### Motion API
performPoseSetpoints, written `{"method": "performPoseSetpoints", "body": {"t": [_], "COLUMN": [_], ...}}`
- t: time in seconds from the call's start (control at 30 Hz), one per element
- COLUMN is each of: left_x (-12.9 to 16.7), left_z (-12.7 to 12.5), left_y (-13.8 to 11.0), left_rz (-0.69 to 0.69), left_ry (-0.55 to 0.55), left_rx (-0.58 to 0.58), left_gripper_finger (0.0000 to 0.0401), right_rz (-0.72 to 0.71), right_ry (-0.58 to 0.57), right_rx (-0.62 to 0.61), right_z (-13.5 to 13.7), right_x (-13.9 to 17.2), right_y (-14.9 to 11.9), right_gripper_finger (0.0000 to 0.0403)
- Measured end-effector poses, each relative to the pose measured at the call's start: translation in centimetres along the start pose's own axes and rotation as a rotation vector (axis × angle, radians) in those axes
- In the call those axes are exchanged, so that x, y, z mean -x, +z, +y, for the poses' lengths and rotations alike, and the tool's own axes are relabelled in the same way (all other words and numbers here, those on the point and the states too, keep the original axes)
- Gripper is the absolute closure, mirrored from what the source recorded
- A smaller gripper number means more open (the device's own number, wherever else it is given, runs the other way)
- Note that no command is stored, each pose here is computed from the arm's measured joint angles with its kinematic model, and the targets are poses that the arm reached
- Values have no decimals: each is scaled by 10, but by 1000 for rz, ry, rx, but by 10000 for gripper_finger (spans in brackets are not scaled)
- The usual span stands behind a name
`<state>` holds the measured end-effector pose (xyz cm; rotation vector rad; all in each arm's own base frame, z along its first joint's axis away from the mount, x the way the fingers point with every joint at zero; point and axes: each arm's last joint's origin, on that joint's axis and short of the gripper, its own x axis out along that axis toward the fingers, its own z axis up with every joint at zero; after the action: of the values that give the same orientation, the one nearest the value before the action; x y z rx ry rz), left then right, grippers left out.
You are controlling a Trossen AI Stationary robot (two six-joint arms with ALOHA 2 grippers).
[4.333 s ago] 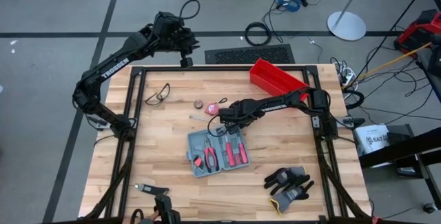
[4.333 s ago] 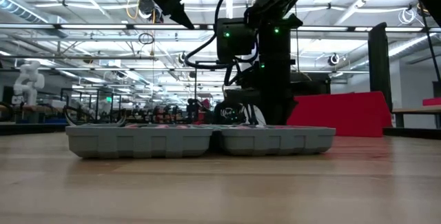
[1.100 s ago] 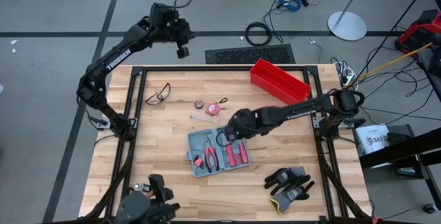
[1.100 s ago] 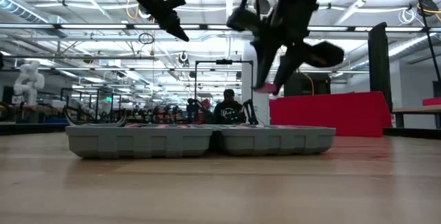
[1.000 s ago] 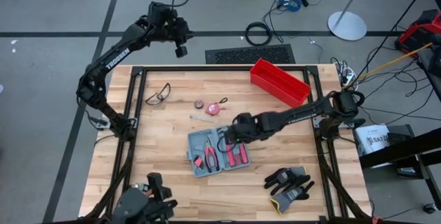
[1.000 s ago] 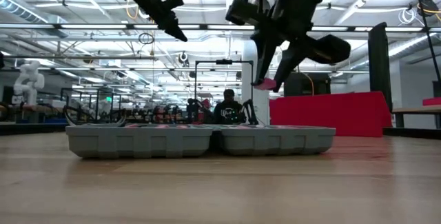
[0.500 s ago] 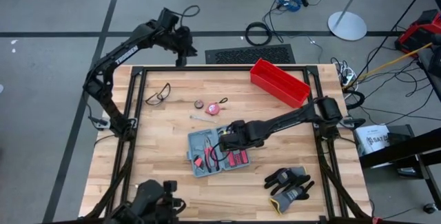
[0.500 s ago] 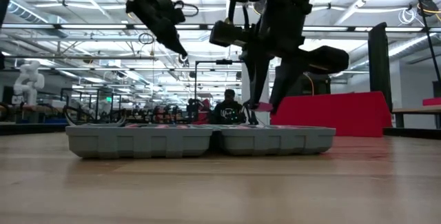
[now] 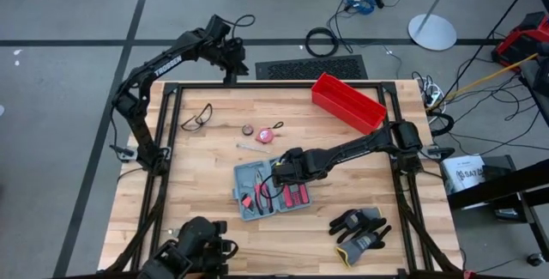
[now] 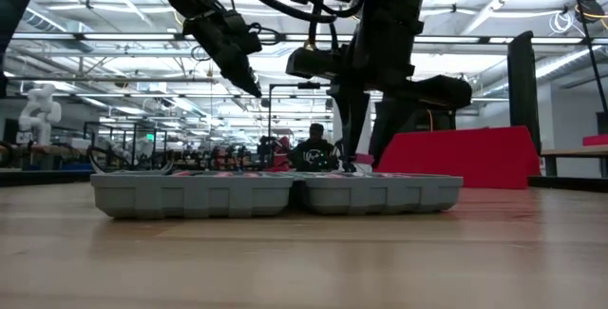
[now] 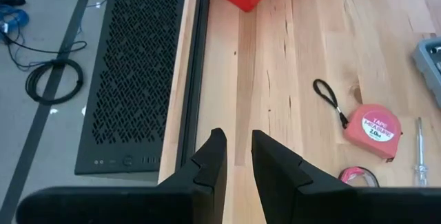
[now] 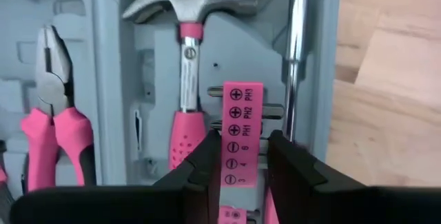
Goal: Prefit tool cases
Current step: Put the screwdriver bits into the toolbox
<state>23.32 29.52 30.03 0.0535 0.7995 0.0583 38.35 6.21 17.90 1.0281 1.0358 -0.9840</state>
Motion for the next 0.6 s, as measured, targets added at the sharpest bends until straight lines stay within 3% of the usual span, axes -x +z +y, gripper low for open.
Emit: {"method": "performPoseSetpoints", "body": {"t": [0.6], "left_x": [-1], "left_z": [1], "left_y": [-1], "left_rz": [2], "left_ry": [-1], "left_rx": [-25], "left_gripper_finger": [328], "right_rz": [74], "right_ry": [5], "right_rx": [49], "right_z": [4], "right_x": [-16], "right_y": [2], "right_gripper_finger": [320]}}
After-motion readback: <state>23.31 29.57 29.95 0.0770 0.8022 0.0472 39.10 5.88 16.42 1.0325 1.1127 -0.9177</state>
